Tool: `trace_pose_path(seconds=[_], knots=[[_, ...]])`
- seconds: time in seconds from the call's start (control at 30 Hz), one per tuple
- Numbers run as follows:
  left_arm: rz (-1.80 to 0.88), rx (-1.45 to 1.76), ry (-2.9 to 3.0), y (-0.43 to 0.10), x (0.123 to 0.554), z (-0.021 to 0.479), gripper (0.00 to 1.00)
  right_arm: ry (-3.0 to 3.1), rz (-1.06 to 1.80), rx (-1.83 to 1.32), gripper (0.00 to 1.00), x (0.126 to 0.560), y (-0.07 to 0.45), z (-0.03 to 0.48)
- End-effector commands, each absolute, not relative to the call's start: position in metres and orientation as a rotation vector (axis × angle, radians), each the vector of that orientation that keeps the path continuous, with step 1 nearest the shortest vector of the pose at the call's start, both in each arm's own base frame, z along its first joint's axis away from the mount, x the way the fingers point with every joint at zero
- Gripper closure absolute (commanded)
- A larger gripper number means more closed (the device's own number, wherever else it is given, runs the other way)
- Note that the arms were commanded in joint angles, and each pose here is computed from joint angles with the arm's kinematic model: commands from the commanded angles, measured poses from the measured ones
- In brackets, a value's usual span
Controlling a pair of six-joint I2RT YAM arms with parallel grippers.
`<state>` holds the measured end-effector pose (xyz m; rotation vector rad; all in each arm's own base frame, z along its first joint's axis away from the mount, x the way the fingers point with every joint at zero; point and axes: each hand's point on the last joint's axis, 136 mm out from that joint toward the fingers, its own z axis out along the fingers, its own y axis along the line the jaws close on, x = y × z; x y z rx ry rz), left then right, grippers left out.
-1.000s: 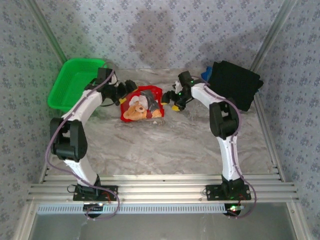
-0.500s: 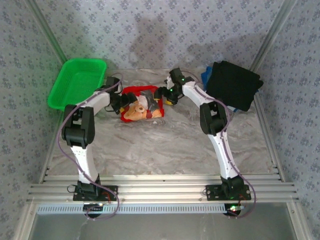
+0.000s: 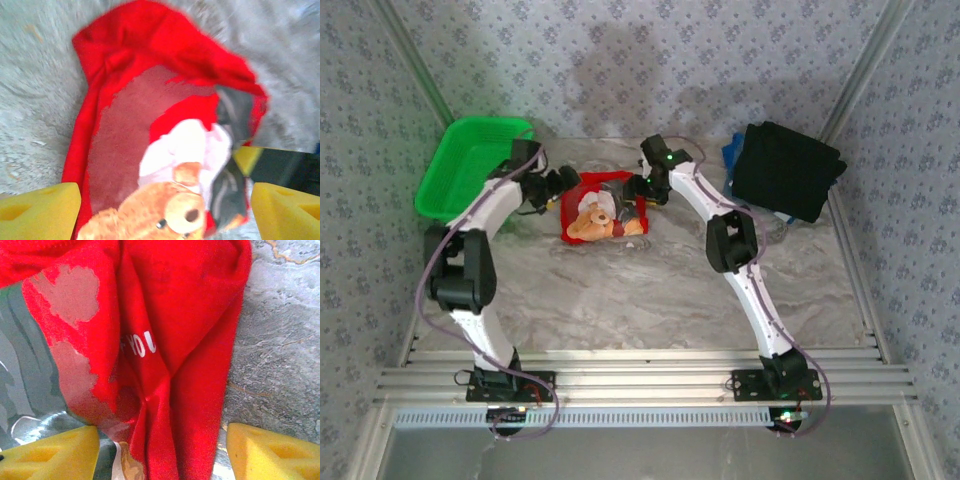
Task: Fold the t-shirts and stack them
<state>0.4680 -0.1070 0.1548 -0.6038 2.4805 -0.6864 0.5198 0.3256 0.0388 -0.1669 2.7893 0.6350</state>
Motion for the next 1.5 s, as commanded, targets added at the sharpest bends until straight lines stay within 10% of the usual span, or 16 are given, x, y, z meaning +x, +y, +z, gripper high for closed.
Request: trace_pose_path(seconds=[0.0,0.27,0.9,1.47], knots=[[-0.684,-0.624,2.378,-0.089,0.450,0.208,0.11,2.921,0.594,-0.305,0.36,0.474,0.361,-0.010],[-0.581,-0.605,2.363,-0.067,0.393,0.240,0.11,2.892,0.548,-0.310,0.99,0.472,0.378,-0.015],[-0.507,-0.547,2.272,-0.039,0.348,0.255,0.09,2.267,-0.025,-0.028,1.00,0.539,0.131,0.312],[-0.456,-0.564,2.316,-0.034,0.349,0.239,0.09,2.120,0.141,0.612,1.00,0.501,-0.125,0.278]])
